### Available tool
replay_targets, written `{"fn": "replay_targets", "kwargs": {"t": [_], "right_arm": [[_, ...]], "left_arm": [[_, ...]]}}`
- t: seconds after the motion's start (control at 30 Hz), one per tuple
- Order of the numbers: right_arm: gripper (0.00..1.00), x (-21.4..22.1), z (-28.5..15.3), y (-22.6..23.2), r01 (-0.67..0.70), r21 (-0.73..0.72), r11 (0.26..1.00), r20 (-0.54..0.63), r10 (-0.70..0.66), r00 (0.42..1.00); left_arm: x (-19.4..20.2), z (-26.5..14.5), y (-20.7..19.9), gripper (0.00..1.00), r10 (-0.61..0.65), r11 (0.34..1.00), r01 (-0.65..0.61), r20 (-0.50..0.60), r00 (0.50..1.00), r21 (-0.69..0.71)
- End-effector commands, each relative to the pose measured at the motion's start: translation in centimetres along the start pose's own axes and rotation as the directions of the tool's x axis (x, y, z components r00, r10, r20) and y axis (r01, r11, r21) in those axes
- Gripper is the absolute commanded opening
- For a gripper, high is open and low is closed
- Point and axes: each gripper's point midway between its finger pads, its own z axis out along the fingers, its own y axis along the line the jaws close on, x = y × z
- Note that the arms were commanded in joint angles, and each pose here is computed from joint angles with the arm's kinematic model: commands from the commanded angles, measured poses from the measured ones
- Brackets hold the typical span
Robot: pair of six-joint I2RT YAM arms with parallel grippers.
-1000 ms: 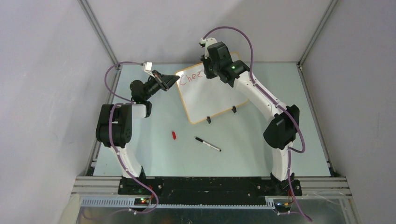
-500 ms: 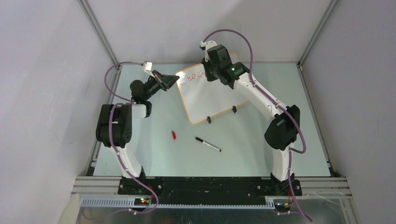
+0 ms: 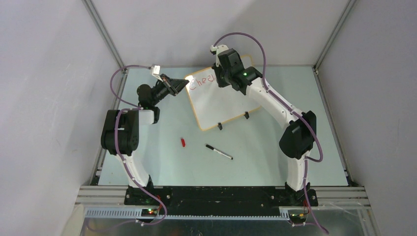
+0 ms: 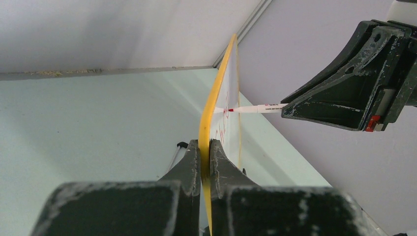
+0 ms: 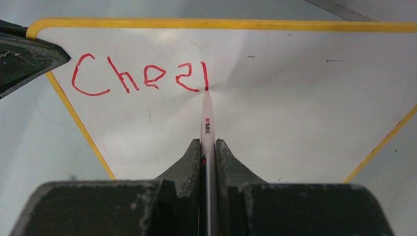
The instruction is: Write a sentence on the whiteboard
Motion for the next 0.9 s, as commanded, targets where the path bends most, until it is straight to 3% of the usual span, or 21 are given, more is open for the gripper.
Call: {"fn": "replay_targets", "kwargs": {"t": [0.0, 0.87], "right_arm": [[0.00, -1.5, -1.0, -0.2, -0.009, 0.011, 1.000, 0.045, 0.008, 0.999], [0.00, -3.1, -0.6, -0.1, -0.003, 0.008, 1.000, 0.070, 0.002, 0.998]], "left_arm": [[0.5, 0.1, -1.9, 0.00, 0.124, 0.990, -0.122, -0.022, 0.992, 0.074], [0.5, 0.1, -1.9, 0.00, 0.125, 0.990, -0.123, -0.024, 0.992, 0.074]]}}
